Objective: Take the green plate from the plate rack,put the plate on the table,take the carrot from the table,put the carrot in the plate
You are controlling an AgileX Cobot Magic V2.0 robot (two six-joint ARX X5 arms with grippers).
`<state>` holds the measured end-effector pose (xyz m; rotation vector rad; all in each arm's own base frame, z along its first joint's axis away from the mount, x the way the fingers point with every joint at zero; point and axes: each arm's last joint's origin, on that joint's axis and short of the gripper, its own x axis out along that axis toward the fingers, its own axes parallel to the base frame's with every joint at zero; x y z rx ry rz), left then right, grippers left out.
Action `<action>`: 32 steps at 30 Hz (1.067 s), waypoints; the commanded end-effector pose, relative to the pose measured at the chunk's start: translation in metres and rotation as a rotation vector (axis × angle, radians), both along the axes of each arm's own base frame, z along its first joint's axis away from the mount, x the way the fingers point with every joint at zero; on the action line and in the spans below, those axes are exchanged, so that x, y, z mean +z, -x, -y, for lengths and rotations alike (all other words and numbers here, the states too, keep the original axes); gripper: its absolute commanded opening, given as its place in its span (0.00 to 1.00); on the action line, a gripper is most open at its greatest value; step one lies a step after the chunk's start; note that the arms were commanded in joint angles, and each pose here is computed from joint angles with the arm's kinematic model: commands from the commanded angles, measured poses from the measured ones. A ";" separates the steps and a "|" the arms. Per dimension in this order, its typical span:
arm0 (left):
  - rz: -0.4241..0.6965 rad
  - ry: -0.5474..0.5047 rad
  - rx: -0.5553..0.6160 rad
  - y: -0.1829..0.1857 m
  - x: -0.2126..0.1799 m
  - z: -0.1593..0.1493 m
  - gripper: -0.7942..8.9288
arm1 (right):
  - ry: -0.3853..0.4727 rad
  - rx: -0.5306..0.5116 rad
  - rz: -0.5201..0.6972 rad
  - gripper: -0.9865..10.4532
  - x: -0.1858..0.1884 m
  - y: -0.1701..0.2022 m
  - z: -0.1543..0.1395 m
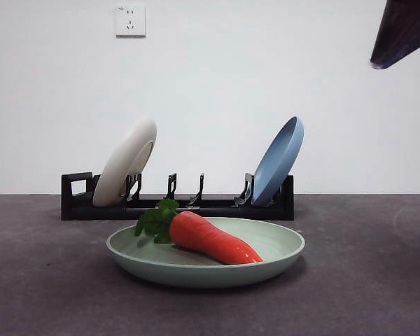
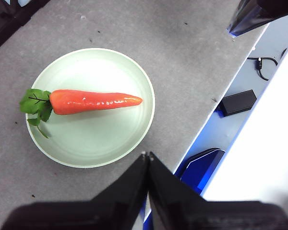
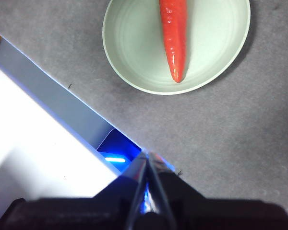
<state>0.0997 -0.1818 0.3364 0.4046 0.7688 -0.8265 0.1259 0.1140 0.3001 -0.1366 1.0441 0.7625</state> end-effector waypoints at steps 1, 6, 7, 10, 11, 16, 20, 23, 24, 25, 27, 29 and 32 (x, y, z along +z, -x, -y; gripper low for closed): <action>-0.002 0.000 0.002 0.000 -0.001 0.000 0.08 | -0.004 -0.006 0.001 0.09 -0.001 0.000 -0.001; -0.002 0.000 0.002 0.000 -0.001 0.000 0.08 | -0.004 -0.006 0.001 0.09 -0.001 0.000 -0.001; -0.002 0.000 0.002 0.000 -0.001 0.000 0.08 | -0.004 -0.006 0.001 0.09 -0.001 0.000 -0.001; -0.002 0.000 0.002 0.000 -0.002 0.000 0.08 | -0.004 -0.006 0.001 0.09 -0.001 0.000 -0.001; -0.002 0.000 0.002 0.000 -0.001 0.000 0.08 | -0.004 -0.006 0.001 0.09 -0.001 0.000 -0.001; 0.029 0.008 0.022 0.000 0.002 -0.004 0.08 | -0.004 -0.006 0.001 0.09 -0.001 0.000 -0.001; 0.189 0.068 0.117 -0.011 0.019 -0.020 0.08 | -0.004 -0.006 0.001 0.09 -0.001 0.000 -0.001; 0.342 0.173 0.162 -0.023 0.040 -0.041 0.08 | -0.004 -0.006 0.001 0.09 -0.001 0.000 -0.001; 0.385 0.207 0.182 -0.027 0.047 -0.049 0.08 | -0.005 -0.006 0.002 0.09 -0.001 0.000 0.000; 0.440 0.250 0.216 -0.030 0.055 -0.061 0.08 | -0.004 -0.006 0.001 0.09 -0.001 0.000 -0.001; 0.516 0.299 0.289 -0.033 0.066 -0.081 0.08 | -0.004 -0.006 0.001 0.09 -0.001 0.000 -0.001; 0.596 0.331 0.403 -0.031 0.077 -0.104 0.08 | -0.004 -0.006 0.001 0.09 -0.001 0.000 -0.001; 0.677 0.330 0.551 -0.024 0.085 -0.133 0.08 | -0.004 -0.007 0.002 0.09 -0.001 0.000 -0.001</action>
